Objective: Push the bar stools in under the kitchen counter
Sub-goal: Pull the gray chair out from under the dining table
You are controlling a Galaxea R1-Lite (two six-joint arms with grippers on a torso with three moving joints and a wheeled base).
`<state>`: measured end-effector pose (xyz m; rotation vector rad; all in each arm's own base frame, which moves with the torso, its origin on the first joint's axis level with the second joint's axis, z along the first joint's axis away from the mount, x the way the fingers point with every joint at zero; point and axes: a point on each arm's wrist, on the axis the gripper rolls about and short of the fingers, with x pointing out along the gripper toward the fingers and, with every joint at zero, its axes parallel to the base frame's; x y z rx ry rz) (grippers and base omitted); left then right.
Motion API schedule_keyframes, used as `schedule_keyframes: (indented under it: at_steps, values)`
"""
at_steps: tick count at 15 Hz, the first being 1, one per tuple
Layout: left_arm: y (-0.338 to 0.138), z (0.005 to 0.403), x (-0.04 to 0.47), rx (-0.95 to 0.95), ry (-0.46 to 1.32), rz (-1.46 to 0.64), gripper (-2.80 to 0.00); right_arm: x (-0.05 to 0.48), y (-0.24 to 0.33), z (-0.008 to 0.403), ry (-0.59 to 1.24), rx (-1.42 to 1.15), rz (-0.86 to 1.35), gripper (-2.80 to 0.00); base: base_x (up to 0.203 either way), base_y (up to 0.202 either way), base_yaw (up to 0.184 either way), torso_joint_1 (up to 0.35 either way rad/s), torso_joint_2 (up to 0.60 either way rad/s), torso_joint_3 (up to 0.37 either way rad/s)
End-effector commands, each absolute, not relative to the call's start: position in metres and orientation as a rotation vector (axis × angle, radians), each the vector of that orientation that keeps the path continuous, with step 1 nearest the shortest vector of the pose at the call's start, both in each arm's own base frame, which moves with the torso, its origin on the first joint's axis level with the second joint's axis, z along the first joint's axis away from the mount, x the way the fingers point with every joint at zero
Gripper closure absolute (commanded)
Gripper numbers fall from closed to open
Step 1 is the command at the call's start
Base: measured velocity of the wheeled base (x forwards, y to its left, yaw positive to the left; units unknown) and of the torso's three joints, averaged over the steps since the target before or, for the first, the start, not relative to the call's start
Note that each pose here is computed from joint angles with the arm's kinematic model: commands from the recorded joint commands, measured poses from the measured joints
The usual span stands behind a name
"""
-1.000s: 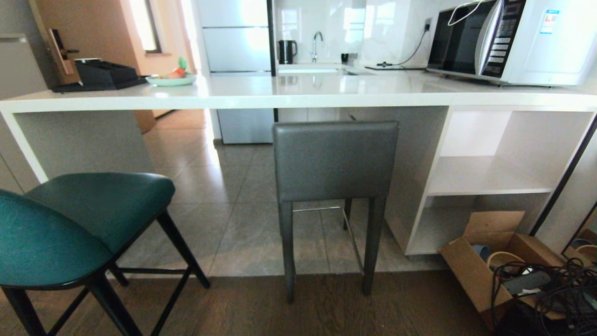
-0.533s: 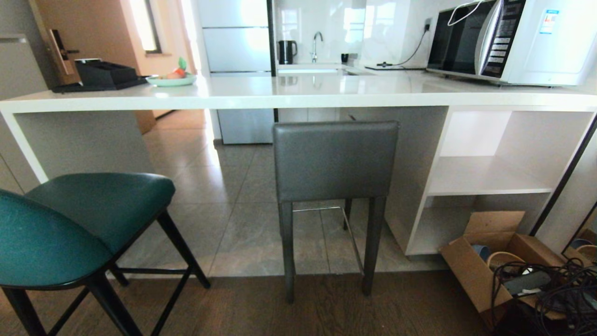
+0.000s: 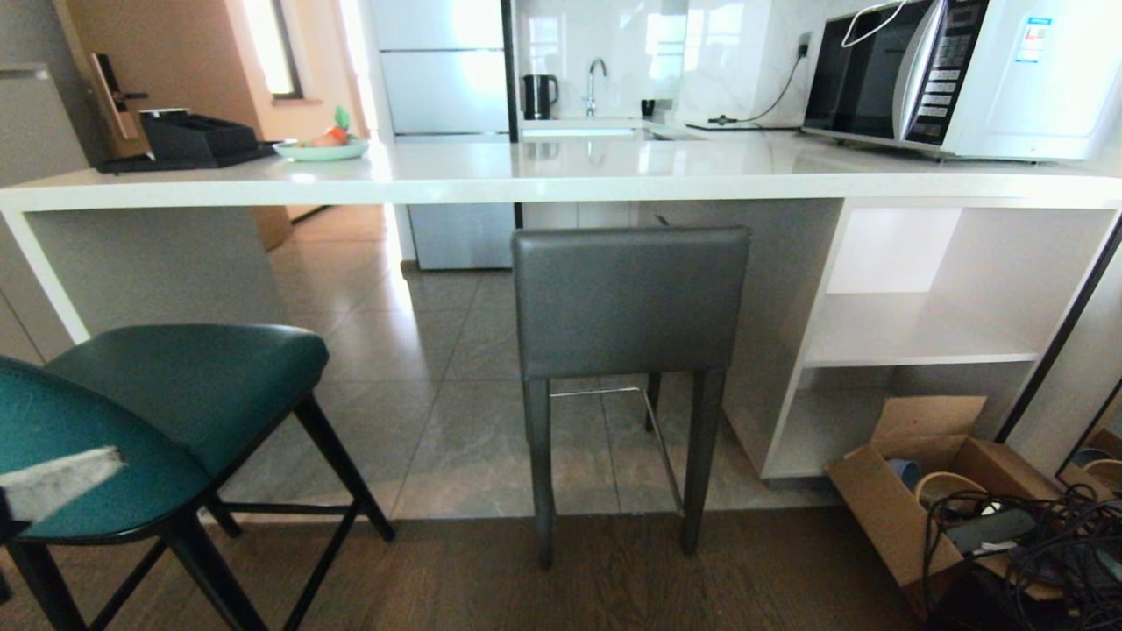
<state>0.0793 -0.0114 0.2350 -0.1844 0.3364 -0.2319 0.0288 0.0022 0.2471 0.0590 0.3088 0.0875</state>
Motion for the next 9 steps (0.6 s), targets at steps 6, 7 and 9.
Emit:
schedule_keyframes:
  at_steps: [6, 7, 9]
  values:
    - [-0.019, 0.199, 0.088, -0.184, 0.567, -0.283, 0.00, 0.048, 0.001, 0.233, 0.543, 0.138, 0.015, 0.00, 0.000, 0.000, 0.000, 0.000, 0.00, 0.000]
    - [-0.020, 0.198, 0.088, -0.186, 0.571, -0.288, 0.00, 0.047, 0.001, 0.228, 0.556, 0.134, 0.013, 0.00, 0.000, 0.000, 0.000, 0.000, 0.00, 0.000]
    - [-0.022, 0.196, 0.086, -0.178, 0.574, -0.311, 0.00, 0.040, 0.001, 0.219, 0.563, 0.115, 0.017, 0.00, 0.000, 0.000, 0.000, 0.000, 0.00, 0.000]
